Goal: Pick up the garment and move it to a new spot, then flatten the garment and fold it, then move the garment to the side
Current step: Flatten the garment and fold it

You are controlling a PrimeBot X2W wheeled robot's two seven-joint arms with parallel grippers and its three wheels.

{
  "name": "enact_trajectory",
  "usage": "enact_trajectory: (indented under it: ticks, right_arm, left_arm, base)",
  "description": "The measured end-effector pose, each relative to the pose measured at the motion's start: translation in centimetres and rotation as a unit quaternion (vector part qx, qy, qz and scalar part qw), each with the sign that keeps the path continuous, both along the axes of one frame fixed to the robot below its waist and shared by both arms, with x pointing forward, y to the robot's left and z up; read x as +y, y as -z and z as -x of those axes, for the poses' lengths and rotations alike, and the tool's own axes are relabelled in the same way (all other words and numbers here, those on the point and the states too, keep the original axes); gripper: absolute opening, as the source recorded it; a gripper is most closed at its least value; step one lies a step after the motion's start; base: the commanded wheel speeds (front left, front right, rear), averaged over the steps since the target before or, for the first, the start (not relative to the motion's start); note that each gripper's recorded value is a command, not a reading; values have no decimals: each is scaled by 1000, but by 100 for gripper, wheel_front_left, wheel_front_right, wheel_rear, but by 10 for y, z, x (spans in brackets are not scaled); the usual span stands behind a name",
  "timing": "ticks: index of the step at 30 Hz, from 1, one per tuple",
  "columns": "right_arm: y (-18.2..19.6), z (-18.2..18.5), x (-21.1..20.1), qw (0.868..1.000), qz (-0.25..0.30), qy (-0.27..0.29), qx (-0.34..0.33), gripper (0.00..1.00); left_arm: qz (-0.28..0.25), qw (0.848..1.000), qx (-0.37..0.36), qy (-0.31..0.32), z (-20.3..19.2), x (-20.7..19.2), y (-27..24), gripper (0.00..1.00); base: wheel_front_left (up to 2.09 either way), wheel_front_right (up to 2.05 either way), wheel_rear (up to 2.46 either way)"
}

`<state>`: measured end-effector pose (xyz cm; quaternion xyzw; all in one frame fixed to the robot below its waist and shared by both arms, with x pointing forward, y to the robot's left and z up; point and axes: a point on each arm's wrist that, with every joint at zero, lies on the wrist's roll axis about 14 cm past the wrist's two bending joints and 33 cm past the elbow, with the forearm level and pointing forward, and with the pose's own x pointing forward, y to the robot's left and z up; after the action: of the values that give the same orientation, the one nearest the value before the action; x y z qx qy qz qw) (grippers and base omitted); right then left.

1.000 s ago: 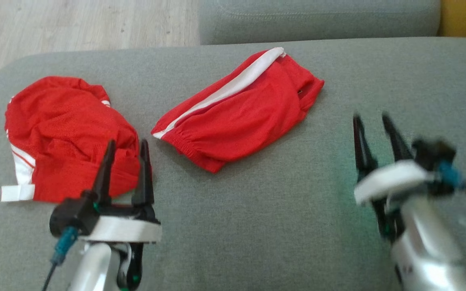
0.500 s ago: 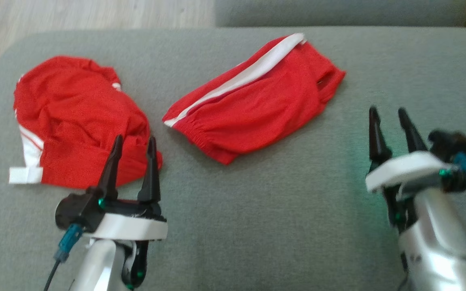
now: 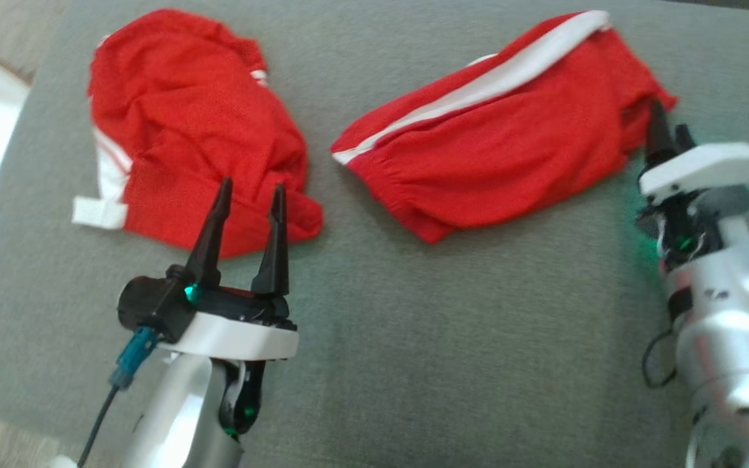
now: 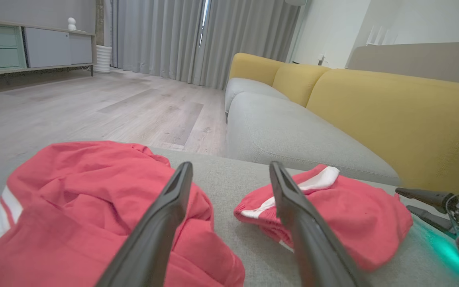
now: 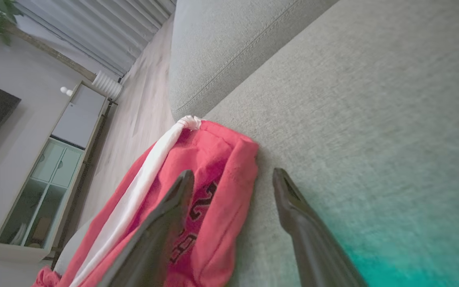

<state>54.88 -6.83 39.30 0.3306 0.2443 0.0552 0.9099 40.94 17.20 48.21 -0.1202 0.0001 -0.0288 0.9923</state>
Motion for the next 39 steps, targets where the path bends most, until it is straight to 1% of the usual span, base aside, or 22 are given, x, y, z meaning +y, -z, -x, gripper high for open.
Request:
enact_trajectory:
  ticks: [4,7,14,22,23,24,25,29,32,39]
  right_arm:
    - [5,-18,13,999,-23,0,29,100]
    - [8,-23,20,999,-27,-8,42,100]
    - [21,-29,34,996,9,-50,68,100]
    - [28,-40,40,993,44,-83,71,100]
    - [29,-43,42,992,52,-89,69,95]
    - [29,-45,42,992,57,-92,66,29]
    - [30,-46,43,991,61,-95,65,0]
    - [28,-46,43,991,69,-98,61,0]
    - [22,-45,42,993,68,-88,45,0]
    - [5,-34,21,999,46,-29,7,0]
  left_arm:
    - [-7,1000,6,-11,4,8,3,100]
    - [-10,1000,7,-18,5,13,3,100]
    - [-12,999,16,-31,9,20,7,100]
    - [-6,999,14,-34,2,21,6,100]
    - [-7,999,15,-33,1,20,6,100]
    - [-8,999,15,-33,0,20,7,100]
    - [-5,999,15,-34,-1,20,6,100]
    - [-4,999,14,-32,-3,18,6,100]
    - [-2,1000,11,-27,-4,15,4,100]
    - [1,1000,-10,-16,-8,7,-8,100]
  base:
    - [0,0,0]
    - [0,0,0]
    - [0,0,0]
    - [0,0,0]
    - [0,0,0]
    - [0,0,0]
    - [0,0,0]
    - [0,0,0]
    - [0,0,0]
    - [0,0,0]
